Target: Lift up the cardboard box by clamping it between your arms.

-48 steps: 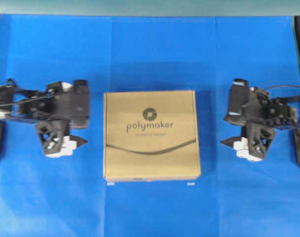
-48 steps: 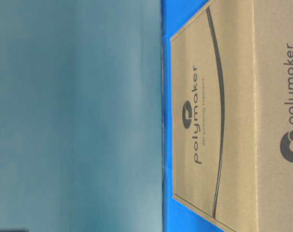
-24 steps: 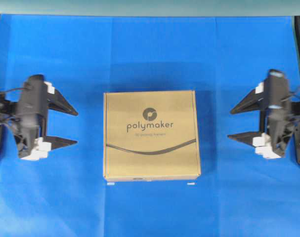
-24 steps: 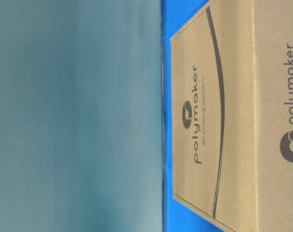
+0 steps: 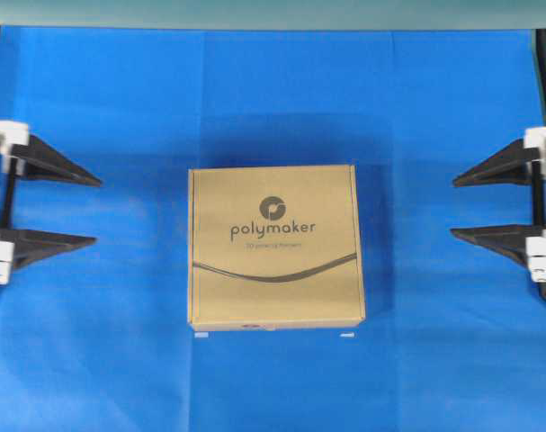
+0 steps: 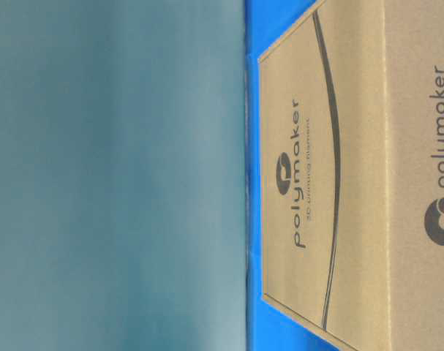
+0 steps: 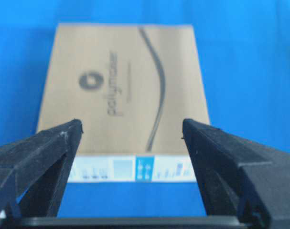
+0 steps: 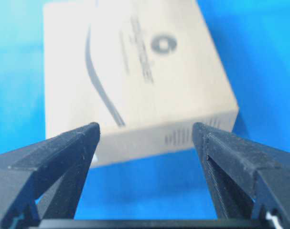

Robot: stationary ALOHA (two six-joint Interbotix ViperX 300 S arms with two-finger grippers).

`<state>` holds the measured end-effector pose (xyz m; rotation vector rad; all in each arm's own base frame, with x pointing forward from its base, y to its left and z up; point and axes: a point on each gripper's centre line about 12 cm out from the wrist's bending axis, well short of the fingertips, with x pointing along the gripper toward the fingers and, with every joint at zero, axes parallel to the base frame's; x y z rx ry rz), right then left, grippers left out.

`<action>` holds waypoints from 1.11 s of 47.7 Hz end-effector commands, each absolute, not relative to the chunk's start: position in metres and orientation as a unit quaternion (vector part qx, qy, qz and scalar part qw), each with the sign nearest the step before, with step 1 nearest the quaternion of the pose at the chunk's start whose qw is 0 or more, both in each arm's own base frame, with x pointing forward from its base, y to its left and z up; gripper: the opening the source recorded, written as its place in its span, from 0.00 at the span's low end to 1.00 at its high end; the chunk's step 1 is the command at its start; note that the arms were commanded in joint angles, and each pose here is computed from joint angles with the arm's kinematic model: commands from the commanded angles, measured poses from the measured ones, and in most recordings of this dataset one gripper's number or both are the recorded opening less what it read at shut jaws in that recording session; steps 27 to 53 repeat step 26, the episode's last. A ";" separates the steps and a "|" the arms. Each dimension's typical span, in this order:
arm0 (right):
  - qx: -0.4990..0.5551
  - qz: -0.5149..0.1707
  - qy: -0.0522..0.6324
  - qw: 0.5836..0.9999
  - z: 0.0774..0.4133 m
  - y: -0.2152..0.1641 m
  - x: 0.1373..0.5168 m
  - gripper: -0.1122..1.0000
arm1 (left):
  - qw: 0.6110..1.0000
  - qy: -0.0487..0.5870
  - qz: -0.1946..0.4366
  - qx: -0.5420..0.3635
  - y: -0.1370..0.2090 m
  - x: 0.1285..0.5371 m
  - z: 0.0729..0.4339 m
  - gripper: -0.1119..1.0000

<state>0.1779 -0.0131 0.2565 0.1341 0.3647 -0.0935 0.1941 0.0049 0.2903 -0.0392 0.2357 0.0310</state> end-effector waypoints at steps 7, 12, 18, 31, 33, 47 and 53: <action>0.067 -0.044 0.137 0.987 0.271 -0.012 0.168 0.99 | 0.995 0.095 0.016 -0.021 0.005 0.188 0.300 0.84; 0.067 -0.044 0.132 0.988 0.273 -0.012 0.167 0.99 | 0.995 0.094 0.015 -0.022 0.005 0.189 0.300 0.84; 0.067 -0.044 0.137 0.987 0.270 -0.012 0.166 0.99 | 0.995 0.096 0.015 -0.024 0.005 0.189 0.299 0.84; 0.067 -0.045 0.141 0.987 0.266 -0.012 0.165 0.99 | 0.995 0.095 0.016 -0.026 0.005 0.189 0.299 0.84; 0.067 -0.045 0.141 0.987 0.266 -0.012 0.165 0.99 | 0.995 0.095 0.016 -0.026 0.005 0.189 0.299 0.84; 0.067 -0.045 0.141 0.987 0.266 -0.012 0.165 0.99 | 0.995 0.095 0.016 -0.026 0.005 0.189 0.299 0.84; 0.067 -0.045 0.141 0.987 0.266 -0.012 0.165 0.99 | 0.995 0.095 0.016 -0.026 0.005 0.189 0.299 0.84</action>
